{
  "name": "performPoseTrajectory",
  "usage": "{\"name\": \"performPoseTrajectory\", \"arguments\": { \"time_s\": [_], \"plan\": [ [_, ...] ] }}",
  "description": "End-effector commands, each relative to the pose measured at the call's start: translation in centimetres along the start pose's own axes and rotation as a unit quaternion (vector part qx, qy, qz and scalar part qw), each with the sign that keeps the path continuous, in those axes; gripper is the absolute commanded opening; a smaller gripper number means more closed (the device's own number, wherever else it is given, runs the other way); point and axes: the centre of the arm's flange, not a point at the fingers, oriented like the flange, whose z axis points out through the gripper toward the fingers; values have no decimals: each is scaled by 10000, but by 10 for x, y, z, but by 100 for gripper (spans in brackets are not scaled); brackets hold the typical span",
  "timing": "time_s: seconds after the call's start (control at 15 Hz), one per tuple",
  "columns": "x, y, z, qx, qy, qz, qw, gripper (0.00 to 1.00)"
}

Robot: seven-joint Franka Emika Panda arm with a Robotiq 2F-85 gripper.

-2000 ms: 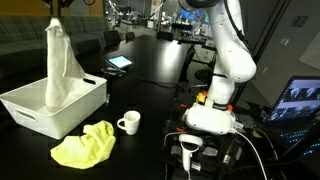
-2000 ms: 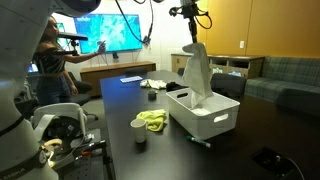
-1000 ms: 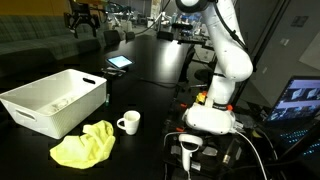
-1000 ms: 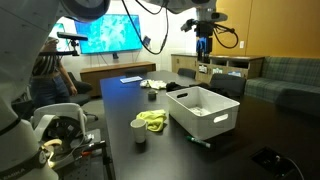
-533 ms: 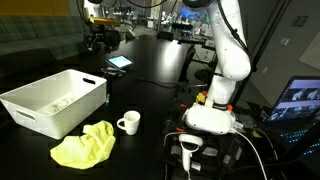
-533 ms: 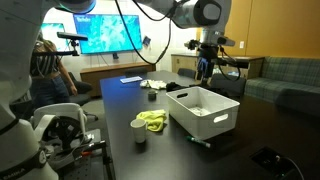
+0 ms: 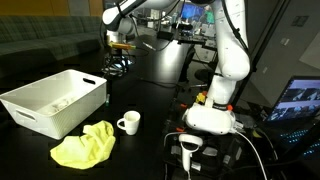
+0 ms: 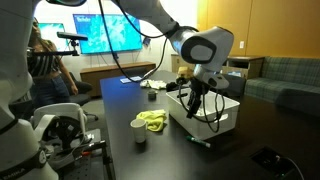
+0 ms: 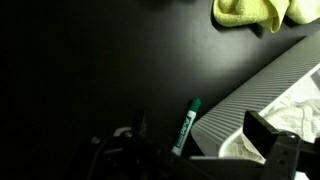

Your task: Put the towels into the basket and the marker and tape into the mug

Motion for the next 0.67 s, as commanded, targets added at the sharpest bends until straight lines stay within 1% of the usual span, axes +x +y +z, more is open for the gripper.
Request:
{"name": "performPoseTrajectory", "arguments": {
  "time_s": [0.0, 0.13, 0.33, 0.6],
  "plan": [
    [-48, 43, 50, 239, 42, 277, 9993, 100],
    [-52, 50, 74, 307, 96, 643, 9974, 100],
    [-56, 57, 101, 480, 144, 926, 9944, 100],
    [-56, 52, 115, 819, 298, 1271, 9881, 100]
  ]
}}
